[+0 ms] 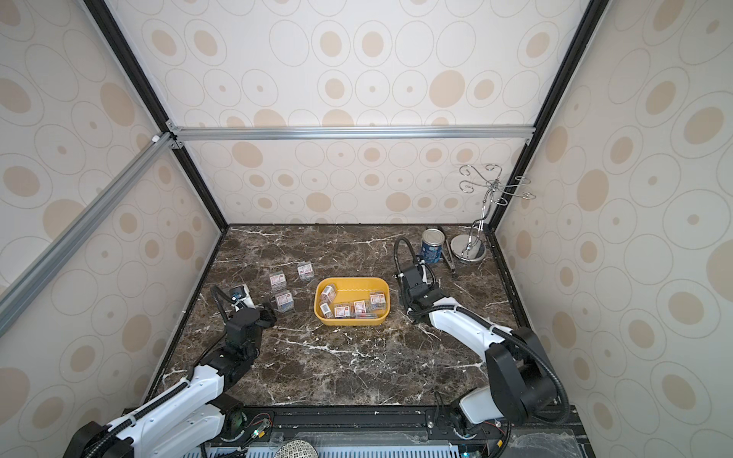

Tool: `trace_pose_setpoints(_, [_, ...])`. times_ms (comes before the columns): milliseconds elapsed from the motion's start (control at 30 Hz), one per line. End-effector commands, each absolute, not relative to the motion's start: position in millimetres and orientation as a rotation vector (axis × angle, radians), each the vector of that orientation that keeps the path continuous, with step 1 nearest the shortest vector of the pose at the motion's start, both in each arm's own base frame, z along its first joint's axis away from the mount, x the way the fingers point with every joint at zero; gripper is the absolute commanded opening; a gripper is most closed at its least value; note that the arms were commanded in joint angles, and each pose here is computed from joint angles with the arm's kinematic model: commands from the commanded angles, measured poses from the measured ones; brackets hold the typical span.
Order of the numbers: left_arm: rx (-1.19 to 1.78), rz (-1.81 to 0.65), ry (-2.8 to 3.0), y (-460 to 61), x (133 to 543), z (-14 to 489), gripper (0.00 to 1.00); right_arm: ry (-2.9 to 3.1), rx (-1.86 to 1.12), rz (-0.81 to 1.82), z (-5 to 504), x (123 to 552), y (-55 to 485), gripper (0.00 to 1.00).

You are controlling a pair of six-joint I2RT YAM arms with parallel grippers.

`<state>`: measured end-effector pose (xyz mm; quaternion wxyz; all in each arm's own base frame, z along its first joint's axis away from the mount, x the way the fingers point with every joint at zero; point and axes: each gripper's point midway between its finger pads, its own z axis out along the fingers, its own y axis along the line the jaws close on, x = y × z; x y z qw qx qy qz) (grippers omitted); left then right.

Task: Take the paper clips out of the storage box
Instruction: Pick up the boxed paper clips from the storage box.

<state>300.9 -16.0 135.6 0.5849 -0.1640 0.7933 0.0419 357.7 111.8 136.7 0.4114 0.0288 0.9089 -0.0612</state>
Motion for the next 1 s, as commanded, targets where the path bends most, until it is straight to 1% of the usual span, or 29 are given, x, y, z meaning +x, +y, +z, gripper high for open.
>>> trace_pose_setpoints(0, [-0.498, 0.119, 1.759, -1.9, 310.7, 147.8, 0.72, 2.251, -0.014, 0.017, 164.7, 346.3, 154.7, 0.78])
trace_pose_setpoints(100, [-0.520, 0.167, 1.790, 0.5, 316.3, 142.5, 0.71, 2.225, -0.157, 0.148, 178.2, 333.7, 204.4, 0.79])
trace_pose_setpoints(167, [-0.517, 0.180, 1.810, -0.7, 319.5, 139.9, 0.68, 2.211, -0.255, 0.177, 183.5, 325.0, 235.4, 0.79])
trace_pose_setpoints(233, [-0.527, 0.185, 1.811, 0.7, 318.6, 138.9, 0.68, 2.199, -0.334, 0.178, 185.5, 318.9, 261.8, 0.79])
trace_pose_setpoints(467, [-0.540, 0.123, 1.746, 4.5, 304.0, 144.4, 0.69, 2.273, -0.577, 0.297, 157.0, 298.9, 351.1, 0.76])
trace_pose_setpoints(667, [-0.535, 0.080, 1.712, 4.4, 297.0, 147.4, 0.73, 2.370, -0.641, 0.255, 125.0, 304.1, 374.8, 0.73])
trace_pose_setpoints(967, [-0.526, 0.090, 1.736, 1.6, 302.5, 145.1, 0.73, 2.429, -0.669, 0.189, 92.8, 310.3, 382.8, 0.70])
